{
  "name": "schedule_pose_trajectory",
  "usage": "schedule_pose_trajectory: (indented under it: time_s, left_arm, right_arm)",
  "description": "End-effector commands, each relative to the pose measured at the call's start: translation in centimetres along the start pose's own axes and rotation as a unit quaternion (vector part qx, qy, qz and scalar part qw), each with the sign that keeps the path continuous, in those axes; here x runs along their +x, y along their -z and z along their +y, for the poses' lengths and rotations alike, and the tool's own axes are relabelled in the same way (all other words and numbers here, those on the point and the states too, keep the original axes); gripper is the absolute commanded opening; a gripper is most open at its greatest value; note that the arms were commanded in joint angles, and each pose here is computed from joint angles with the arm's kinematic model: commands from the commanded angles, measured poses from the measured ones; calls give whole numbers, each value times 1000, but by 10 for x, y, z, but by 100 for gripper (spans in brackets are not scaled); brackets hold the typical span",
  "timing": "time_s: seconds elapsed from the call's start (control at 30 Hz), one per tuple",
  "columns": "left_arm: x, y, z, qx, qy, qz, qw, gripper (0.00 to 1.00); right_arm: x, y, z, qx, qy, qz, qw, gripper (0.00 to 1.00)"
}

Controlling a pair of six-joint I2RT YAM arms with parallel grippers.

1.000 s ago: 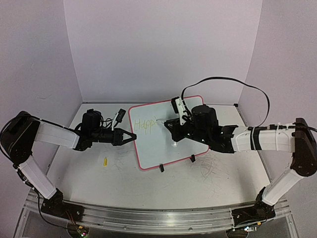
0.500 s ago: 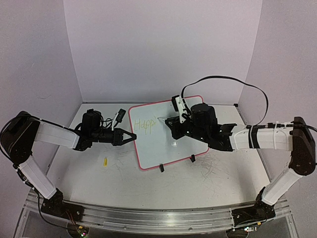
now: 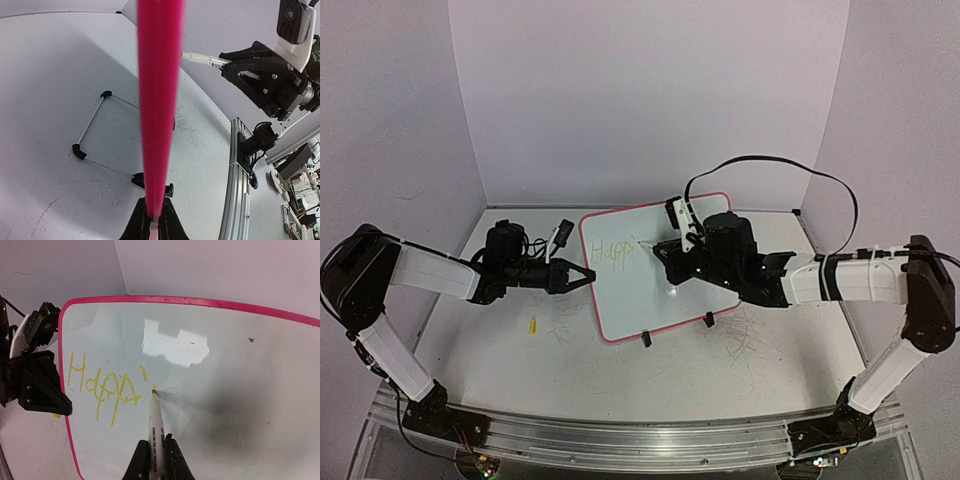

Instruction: Write a sentence on the whiteboard

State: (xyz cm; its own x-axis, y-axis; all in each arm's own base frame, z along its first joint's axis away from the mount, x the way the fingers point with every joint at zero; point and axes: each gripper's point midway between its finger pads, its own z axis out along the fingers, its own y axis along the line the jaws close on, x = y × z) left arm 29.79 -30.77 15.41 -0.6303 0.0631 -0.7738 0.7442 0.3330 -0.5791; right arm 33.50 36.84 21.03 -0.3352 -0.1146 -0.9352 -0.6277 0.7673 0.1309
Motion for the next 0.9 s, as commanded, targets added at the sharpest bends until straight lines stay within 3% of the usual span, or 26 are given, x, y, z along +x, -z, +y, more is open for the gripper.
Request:
schedule_pose_trajectory:
  time_s: [0.0, 0.23, 0.87]
  left_arm:
    - [-24, 2, -16, 15, -36, -21, 999, 0]
    - [-24, 2, -16, 15, -35, -21, 999, 0]
    - [-23, 3, -16, 14, -35, -20, 999, 0]
  right_arm:
    - [5, 7, -1, -1, -12, 1, 1000, 0]
    - [12, 6, -1, 1, -16, 9, 1000, 0]
    - [-21, -3, -12, 37, -8, -31, 999, 0]
